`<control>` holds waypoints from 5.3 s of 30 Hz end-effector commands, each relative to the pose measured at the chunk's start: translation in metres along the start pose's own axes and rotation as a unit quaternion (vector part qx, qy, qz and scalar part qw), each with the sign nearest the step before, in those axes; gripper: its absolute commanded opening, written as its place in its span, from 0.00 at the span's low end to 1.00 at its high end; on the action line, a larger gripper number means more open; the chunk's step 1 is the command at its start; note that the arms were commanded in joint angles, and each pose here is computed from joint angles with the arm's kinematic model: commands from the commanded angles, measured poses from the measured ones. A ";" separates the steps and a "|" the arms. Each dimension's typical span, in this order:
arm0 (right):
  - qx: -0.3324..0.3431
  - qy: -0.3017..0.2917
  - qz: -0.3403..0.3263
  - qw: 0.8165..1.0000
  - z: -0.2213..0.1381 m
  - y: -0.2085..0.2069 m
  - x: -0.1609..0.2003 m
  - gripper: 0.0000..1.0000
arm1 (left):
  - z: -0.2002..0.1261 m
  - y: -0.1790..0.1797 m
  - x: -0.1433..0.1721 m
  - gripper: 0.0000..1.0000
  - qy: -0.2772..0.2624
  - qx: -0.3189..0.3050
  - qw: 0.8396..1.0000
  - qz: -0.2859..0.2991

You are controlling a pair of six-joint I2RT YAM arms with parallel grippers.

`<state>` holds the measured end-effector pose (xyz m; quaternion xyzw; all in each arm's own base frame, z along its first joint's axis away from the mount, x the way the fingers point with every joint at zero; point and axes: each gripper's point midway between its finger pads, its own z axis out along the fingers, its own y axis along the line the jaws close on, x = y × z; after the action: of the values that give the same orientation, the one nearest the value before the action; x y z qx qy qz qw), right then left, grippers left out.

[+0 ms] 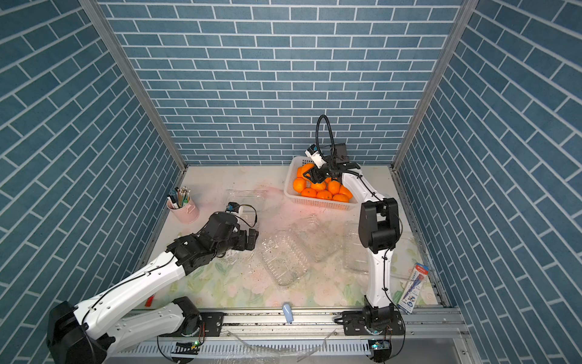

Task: Take oranges out of containers
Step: Place the orange in the basket, then reset both arms

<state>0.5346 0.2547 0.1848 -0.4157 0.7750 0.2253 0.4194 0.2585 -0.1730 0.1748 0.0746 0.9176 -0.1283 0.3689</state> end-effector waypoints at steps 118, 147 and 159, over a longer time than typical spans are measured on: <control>0.157 0.023 0.220 0.963 -0.049 -0.034 0.016 0.52 | 0.003 -0.009 -0.021 0.99 -0.001 -0.004 1.000 0.014; 0.517 -0.092 0.104 0.844 -0.242 0.027 0.175 0.99 | -0.033 0.137 -0.031 0.99 -0.279 -0.233 0.931 0.025; 0.523 -0.091 0.155 0.833 -0.217 -0.014 0.230 0.99 | -0.012 0.181 -0.028 0.99 -0.271 -0.286 0.919 0.021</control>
<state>0.3692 0.0023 0.0930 -0.0254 0.8121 -0.1363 0.5668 0.2999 -0.0025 0.1607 -0.0512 0.7894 0.1314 0.5975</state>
